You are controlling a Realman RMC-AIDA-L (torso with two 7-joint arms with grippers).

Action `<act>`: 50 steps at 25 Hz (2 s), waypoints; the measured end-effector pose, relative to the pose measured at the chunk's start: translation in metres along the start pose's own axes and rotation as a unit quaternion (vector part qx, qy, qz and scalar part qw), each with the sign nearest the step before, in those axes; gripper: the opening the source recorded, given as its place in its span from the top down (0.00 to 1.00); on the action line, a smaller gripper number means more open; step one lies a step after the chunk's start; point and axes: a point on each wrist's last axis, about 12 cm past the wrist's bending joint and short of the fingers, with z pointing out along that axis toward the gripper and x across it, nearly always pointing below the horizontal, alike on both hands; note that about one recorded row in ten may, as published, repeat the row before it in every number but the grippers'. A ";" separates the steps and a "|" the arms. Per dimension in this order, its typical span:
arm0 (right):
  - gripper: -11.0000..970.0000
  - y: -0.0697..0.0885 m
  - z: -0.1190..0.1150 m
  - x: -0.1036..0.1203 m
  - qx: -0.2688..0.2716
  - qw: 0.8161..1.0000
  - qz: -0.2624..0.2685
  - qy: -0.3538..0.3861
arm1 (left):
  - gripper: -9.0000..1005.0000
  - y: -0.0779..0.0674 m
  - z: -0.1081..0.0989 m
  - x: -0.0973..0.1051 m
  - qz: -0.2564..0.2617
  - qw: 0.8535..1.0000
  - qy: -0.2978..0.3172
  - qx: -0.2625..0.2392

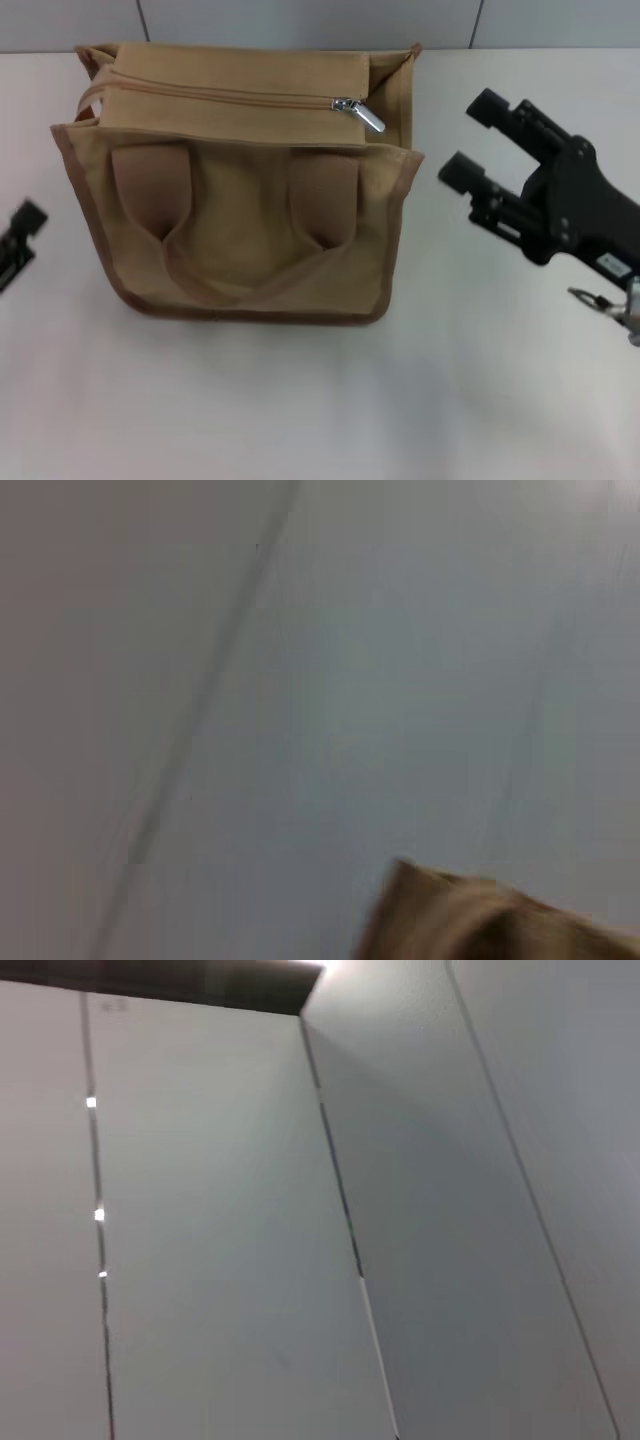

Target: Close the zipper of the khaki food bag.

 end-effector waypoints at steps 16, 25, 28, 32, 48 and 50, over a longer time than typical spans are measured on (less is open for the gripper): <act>0.21 0.017 0.026 0.039 -0.169 0.966 -0.015 0.193 | 0.21 -0.019 0.022 -0.003 0.071 0.947 0.157 0.273; 0.22 0.020 0.029 0.045 -0.186 0.960 -0.019 0.211 | 0.21 -0.022 0.042 0.001 0.078 0.934 0.170 0.306; 0.22 0.019 0.026 0.047 -0.171 0.962 -0.015 0.215 | 0.21 -0.024 0.042 0.003 0.075 0.932 0.174 0.308; 0.22 0.019 0.025 0.048 -0.164 0.962 -0.013 0.218 | 0.21 -0.025 0.040 0.007 0.073 0.932 0.184 0.304; 0.22 0.017 0.026 0.047 -0.151 0.966 -0.012 0.208 | 0.22 -0.026 0.037 0.011 0.068 0.934 0.189 0.294; 0.22 0.017 0.026 0.048 -0.150 0.966 -0.010 0.209 | 0.22 -0.026 0.037 0.012 0.068 0.934 0.189 0.294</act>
